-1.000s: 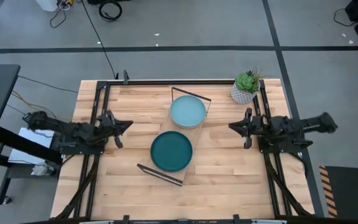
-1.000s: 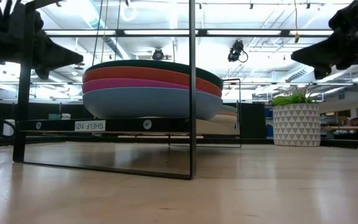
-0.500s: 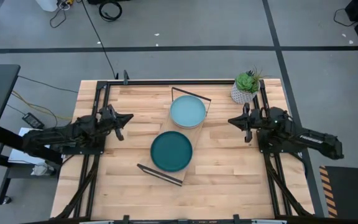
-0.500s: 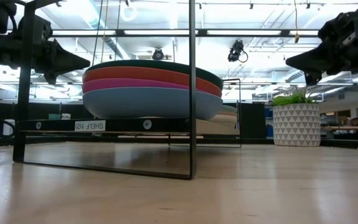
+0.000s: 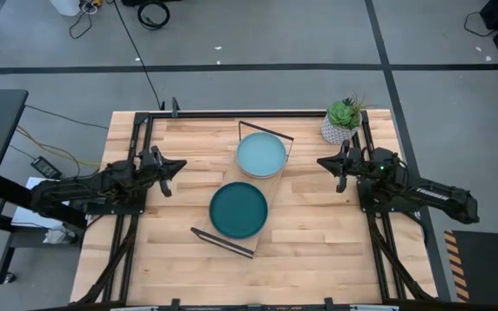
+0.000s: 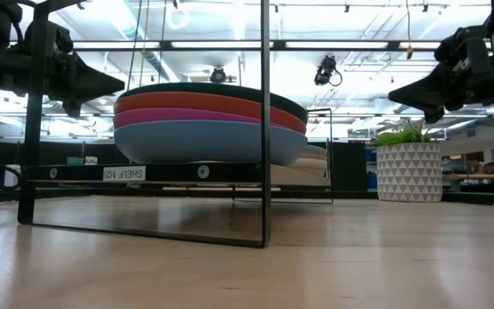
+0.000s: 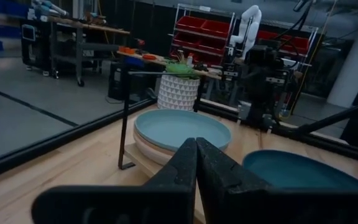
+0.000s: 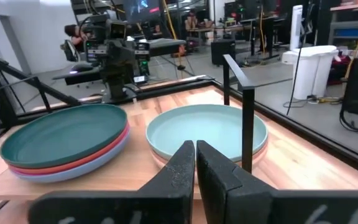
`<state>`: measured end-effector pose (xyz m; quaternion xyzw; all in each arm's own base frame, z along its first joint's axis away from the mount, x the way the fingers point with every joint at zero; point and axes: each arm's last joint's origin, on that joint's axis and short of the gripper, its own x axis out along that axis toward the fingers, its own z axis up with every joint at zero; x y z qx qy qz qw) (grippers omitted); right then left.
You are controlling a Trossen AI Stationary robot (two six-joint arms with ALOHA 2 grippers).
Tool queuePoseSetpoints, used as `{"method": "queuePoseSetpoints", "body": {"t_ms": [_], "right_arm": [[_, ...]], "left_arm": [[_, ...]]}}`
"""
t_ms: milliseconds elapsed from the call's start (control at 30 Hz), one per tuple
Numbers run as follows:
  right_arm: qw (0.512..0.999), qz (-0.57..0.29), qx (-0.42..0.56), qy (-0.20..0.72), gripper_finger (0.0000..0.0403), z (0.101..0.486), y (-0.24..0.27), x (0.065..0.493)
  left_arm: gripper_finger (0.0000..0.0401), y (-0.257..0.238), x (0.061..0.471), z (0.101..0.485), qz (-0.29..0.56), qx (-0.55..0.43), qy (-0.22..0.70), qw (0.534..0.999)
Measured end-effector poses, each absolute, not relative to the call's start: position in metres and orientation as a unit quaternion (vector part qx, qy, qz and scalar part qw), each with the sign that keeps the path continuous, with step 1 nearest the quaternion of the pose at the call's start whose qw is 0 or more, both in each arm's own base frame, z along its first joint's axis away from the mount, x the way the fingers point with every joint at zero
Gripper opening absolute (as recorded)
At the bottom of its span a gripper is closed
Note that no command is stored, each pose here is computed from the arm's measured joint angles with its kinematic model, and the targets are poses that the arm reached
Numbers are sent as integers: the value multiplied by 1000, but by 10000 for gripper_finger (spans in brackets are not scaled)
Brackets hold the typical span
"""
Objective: Place and stack plates onto a shelf
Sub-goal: Return to Home Position
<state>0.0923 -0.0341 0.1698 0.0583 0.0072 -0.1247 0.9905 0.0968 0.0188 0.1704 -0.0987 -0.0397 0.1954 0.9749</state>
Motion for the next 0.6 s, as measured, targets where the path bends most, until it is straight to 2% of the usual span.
{"method": "queuePoseSetpoints", "body": {"t_ms": [600], "right_arm": [[991, -124, 58, 7, 22, 170, -34, 92]], "left_arm": [[18, 19, 97, 173, 195, -100, -56, 974]]}}
